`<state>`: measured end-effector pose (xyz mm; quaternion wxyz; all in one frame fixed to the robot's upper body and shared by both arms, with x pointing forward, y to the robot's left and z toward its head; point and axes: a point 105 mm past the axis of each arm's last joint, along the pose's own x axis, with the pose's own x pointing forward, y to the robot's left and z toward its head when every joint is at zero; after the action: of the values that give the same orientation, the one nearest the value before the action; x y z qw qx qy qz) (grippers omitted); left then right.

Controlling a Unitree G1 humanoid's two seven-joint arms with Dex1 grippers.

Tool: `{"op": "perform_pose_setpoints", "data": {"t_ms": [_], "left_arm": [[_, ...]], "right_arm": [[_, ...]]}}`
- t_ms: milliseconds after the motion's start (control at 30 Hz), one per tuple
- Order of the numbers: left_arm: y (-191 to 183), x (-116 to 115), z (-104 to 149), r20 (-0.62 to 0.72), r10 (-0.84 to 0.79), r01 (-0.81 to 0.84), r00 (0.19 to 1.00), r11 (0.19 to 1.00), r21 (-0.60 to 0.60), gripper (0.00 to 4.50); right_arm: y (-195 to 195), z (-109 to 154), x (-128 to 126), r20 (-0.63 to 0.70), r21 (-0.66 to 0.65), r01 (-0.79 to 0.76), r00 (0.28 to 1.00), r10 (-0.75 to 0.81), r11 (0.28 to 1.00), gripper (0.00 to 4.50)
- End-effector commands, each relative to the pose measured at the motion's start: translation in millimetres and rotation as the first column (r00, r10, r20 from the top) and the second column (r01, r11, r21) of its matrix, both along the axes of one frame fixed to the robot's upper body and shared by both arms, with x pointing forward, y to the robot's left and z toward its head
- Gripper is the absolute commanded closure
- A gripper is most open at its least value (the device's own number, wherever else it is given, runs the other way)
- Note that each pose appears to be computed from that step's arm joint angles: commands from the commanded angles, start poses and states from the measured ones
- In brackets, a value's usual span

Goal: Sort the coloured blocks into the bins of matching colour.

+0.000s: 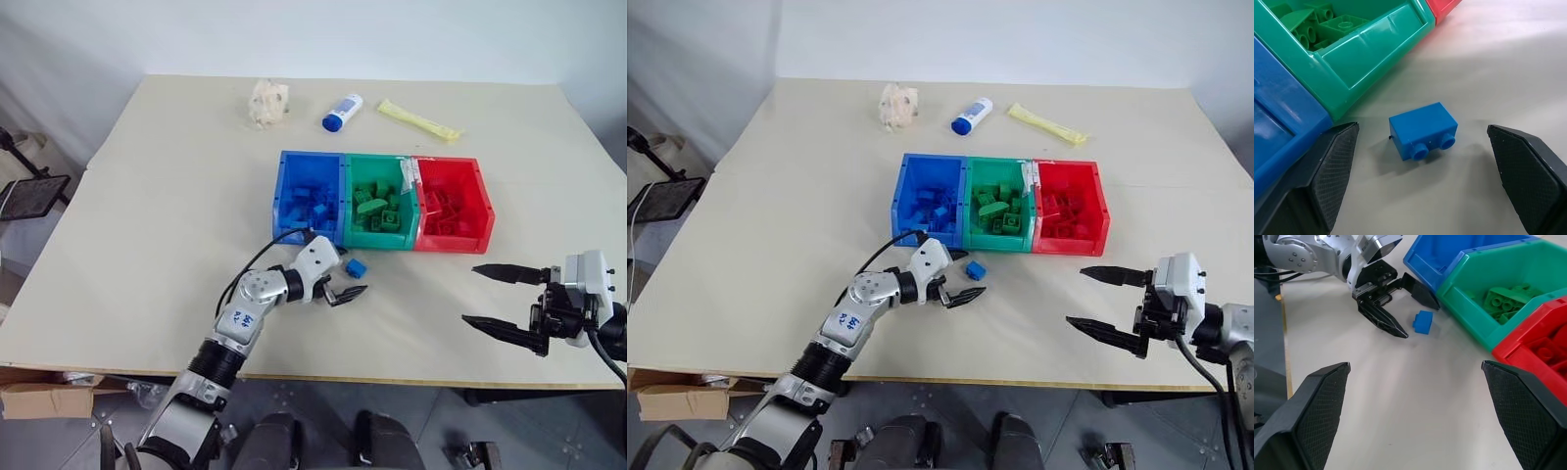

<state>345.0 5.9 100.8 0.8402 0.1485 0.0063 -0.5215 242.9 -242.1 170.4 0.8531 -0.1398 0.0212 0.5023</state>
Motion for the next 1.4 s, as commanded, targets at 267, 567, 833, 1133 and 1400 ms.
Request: {"op": "perform_pose_setpoints", "data": {"t_ms": [267, 567, 833, 1133, 1400], "left_arm": [[-11.9, 0.9, -4.0, 0.015, -0.006, 0.006, 1.0, 0.999, 0.042, 1.53], [-12.8, 0.0, -2.6, 0.007, -0.022, 0.022, 1.0, 0.999, 0.034, 2.88], [5.5, -7.3, 53.3, 0.084, -0.03, 0.037, 0.996, 0.997, -0.074, 2.88], [48.3, 29.8, 119.1, 0.197, 0.222, -0.197, 0.955, 0.97, -0.139, 2.88], [46.2, 67.3, 117.3, 0.192, 0.266, -0.25, 0.945, 0.963, -0.102, 1.58]], "right_arm": [[1.5, 11.2, -3.3, 0.048, 0.022, 0.0, 0.999, -0.001, 1.0, 0.0], [1.4, 11.3, -2.9, 0.05, 0.027, 0.002, 0.999, -0.004, 1.0, 0.0], [-1.6, 13.5, -1.2, 0.055, 0.029, 0.009, 0.998, -0.011, 1.0, 0.0], [-0.8, 15.7, 9.2, 0.069, 0.045, 0.001, 0.998, -0.004, 0.999, 0.0], [2.3, 20.6, 16.6, 0.09, 0.05, -0.018, 0.996, 0.013, 0.999, 0.0]]}}
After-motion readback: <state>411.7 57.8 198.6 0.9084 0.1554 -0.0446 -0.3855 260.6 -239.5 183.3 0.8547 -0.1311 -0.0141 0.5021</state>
